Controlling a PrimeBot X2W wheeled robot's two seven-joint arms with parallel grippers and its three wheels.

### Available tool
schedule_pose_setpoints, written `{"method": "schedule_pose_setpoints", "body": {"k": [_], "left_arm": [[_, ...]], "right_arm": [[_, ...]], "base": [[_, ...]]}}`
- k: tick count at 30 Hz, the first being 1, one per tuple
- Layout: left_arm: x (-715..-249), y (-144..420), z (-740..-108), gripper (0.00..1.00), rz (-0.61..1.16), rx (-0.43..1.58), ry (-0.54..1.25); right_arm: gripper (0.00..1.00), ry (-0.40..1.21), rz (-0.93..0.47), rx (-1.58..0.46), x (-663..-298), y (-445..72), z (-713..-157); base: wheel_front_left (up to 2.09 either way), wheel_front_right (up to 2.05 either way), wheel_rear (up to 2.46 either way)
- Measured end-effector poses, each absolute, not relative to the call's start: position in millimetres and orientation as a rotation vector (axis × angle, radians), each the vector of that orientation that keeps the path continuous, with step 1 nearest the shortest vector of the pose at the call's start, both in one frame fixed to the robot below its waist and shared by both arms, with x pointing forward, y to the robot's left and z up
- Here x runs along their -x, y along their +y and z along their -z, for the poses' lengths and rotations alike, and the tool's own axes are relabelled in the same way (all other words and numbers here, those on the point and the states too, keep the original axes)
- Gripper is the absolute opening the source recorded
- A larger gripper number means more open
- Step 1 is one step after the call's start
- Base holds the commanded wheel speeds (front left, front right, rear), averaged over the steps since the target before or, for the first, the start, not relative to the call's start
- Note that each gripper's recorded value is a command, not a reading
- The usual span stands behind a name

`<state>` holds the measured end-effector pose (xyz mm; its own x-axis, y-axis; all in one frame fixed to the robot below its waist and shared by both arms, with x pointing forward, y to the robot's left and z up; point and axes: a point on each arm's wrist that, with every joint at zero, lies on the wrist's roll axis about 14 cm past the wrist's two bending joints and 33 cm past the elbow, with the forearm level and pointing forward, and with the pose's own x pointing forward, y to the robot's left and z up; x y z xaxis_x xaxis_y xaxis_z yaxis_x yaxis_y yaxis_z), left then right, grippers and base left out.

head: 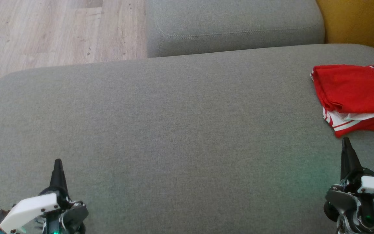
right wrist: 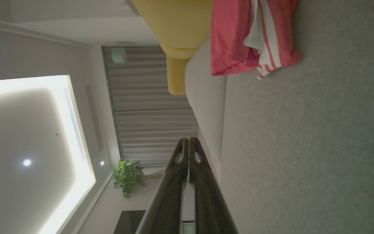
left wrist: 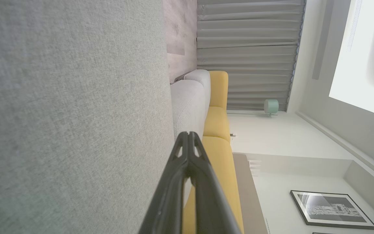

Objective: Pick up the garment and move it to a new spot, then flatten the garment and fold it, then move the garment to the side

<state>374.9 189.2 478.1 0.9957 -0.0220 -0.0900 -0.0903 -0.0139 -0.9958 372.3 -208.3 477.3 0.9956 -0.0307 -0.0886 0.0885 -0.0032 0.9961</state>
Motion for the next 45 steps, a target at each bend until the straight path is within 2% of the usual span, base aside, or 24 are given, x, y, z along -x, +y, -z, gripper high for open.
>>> {"method": "schedule_pose_setpoints", "body": {"k": [45], "left_arm": [[-374.8,188.9,-478.0,0.00,-0.053,1.584,0.089]], "right_arm": [[0.00,0.045,0.094,-1.572,-372.3,-208.3,-477.3]], "base": [[0.00,0.00,0.00]]}}
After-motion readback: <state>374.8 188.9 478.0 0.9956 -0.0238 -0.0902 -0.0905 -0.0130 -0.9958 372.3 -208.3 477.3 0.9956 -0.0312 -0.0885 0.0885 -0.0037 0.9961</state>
